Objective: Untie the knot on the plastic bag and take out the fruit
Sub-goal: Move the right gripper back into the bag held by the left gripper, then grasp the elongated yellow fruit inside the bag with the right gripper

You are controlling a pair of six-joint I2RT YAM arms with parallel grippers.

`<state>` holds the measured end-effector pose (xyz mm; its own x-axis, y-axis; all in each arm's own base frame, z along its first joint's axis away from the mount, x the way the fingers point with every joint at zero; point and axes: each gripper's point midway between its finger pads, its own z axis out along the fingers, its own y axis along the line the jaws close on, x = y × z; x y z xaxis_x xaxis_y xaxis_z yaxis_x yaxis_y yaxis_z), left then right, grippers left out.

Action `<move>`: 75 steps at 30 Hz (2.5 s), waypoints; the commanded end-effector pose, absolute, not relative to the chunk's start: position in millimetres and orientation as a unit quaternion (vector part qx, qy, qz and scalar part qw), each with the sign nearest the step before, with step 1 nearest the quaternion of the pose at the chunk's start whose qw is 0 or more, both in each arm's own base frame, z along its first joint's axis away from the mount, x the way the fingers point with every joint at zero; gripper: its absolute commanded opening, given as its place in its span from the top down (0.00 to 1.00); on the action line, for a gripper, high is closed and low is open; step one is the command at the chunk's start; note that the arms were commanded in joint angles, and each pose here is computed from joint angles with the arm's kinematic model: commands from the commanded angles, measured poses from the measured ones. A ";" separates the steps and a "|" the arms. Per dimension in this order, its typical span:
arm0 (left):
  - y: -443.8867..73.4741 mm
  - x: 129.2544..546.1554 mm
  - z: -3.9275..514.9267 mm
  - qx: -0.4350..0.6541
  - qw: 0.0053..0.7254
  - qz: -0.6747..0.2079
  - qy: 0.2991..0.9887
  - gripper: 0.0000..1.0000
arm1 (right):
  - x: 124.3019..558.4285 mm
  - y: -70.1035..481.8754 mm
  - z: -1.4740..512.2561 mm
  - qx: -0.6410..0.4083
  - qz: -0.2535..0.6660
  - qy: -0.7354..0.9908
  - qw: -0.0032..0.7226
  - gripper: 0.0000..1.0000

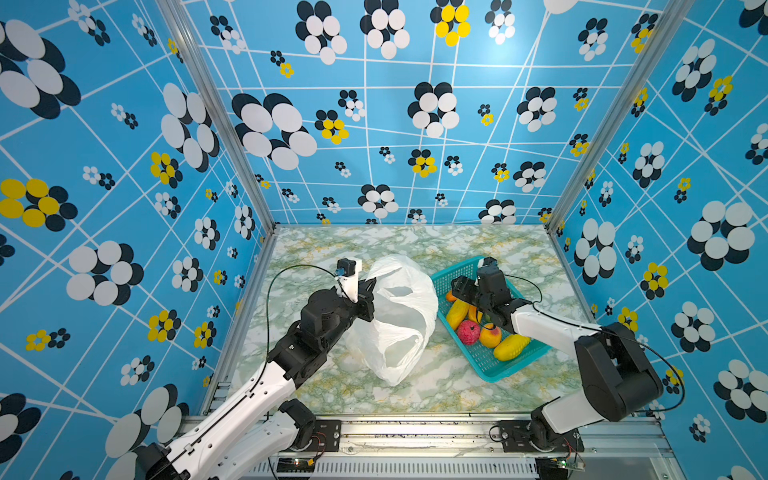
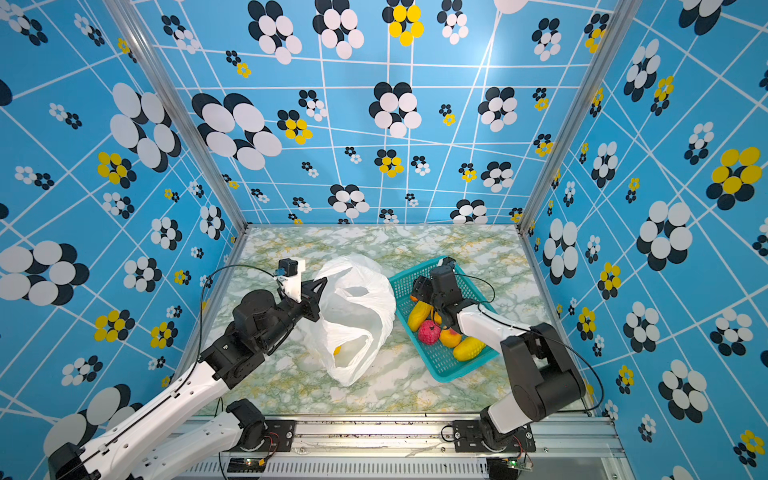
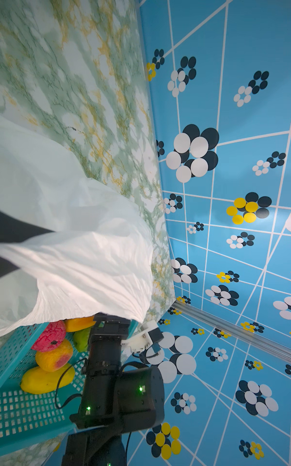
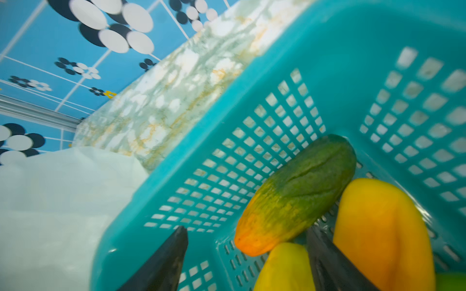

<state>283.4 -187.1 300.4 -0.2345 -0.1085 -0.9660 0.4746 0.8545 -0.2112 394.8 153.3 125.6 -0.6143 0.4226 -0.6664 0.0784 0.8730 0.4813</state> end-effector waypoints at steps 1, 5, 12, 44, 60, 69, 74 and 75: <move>-183.1 286.0 312.4 0.113 0.614 -0.240 0.744 1.00 | 378.3 140.6 163.0 0.134 0.196 0.860 0.451 0.22; -183.1 285.3 313.4 0.113 0.614 -0.242 0.743 1.00 | 347.8 129.5 198.2 0.114 0.194 0.845 0.485 0.21; -182.9 284.3 314.0 0.113 0.614 -0.244 0.742 1.00 | 285.0 155.2 244.9 0.000 0.238 0.812 0.533 0.38; -196.9 264.4 323.6 0.153 0.616 -0.298 0.713 1.00 | 292.1 456.2 106.7 -0.159 0.176 0.873 0.425 0.05; -200.8 257.0 325.3 0.171 0.620 -0.312 0.699 1.00 | 358.8 503.2 49.6 -0.118 0.051 0.895 0.428 0.01; -196.8 260.5 324.4 0.161 0.623 -0.301 0.703 1.00 | 359.3 493.7 45.7 -0.117 0.059 0.890 0.437 0.19; -190.4 267.0 320.8 0.145 0.625 -0.281 0.714 1.00 | 358.4 489.9 58.0 -0.120 0.070 0.883 0.448 0.40; -189.5 268.3 321.3 0.142 0.626 -0.279 0.715 1.00 | 357.8 489.7 62.4 -0.122 0.074 0.881 0.450 0.44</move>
